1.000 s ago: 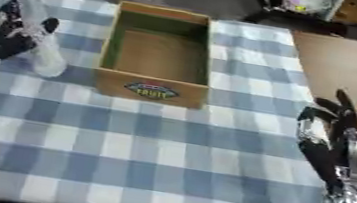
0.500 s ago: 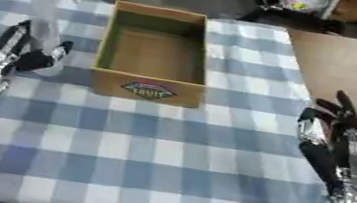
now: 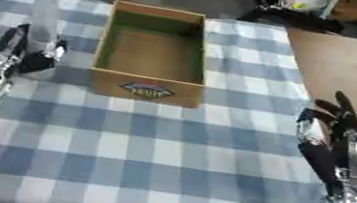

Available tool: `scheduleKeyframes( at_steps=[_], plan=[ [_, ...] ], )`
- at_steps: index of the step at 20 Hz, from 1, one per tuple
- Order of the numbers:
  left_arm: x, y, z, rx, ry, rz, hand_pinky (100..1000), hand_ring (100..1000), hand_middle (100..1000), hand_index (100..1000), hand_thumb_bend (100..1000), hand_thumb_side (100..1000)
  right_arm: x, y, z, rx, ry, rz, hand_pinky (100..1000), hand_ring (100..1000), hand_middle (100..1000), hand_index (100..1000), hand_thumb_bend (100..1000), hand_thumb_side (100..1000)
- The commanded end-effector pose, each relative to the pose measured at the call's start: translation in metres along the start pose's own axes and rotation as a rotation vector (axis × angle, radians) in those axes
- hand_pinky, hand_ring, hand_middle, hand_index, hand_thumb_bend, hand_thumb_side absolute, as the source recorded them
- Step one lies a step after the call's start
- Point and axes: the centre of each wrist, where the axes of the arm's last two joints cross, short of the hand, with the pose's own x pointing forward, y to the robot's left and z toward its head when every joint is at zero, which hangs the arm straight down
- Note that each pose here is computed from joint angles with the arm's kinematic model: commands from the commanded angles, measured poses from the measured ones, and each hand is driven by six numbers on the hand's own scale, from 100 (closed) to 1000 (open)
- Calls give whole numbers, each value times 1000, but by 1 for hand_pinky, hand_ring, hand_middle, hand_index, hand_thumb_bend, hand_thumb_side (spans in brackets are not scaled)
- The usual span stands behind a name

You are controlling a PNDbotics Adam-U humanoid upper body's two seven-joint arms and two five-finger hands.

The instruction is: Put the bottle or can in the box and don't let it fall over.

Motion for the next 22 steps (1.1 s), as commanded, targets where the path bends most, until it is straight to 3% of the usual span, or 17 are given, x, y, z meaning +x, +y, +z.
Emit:
scheduleKeyframes(
  at_steps=[1, 7, 10, 14, 18, 20, 22],
  plan=[
    [21, 16, -9, 74, -60, 62, 808, 493, 100, 223, 100, 362, 4, -3, -3, -3, -19, 3, 982, 777, 784, 1000, 144, 340],
    [80, 41, -20, 119, -235, 155, 813, 533, 100, 231, 100, 404, 4, -3, -3, 2, -18, 2, 982, 777, 784, 1000, 144, 340],
    [104, 39, -29, 88, -293, 147, 817, 565, 111, 237, 100, 414, 4, -2, -3, 10, -17, 0, 982, 777, 784, 1000, 144, 340],
    [126, 12, -42, -19, -336, 113, 832, 630, 123, 247, 100, 411, 3, 3, -2, 32, -17, -10, 982, 778, 784, 1000, 146, 340],
    [128, -3, -47, -66, -348, 94, 833, 634, 124, 249, 100, 411, 4, 5, -3, 43, -19, -17, 982, 778, 784, 1000, 146, 340],
    [141, -34, -50, -153, -369, 89, 845, 666, 136, 262, 100, 406, 6, 11, -4, 66, -27, -31, 983, 778, 784, 1000, 147, 341],
    [144, -52, -51, -201, -377, 70, 856, 700, 174, 298, 100, 392, 6, 13, -5, 76, -30, -38, 983, 778, 784, 1000, 148, 341]
  ],
)
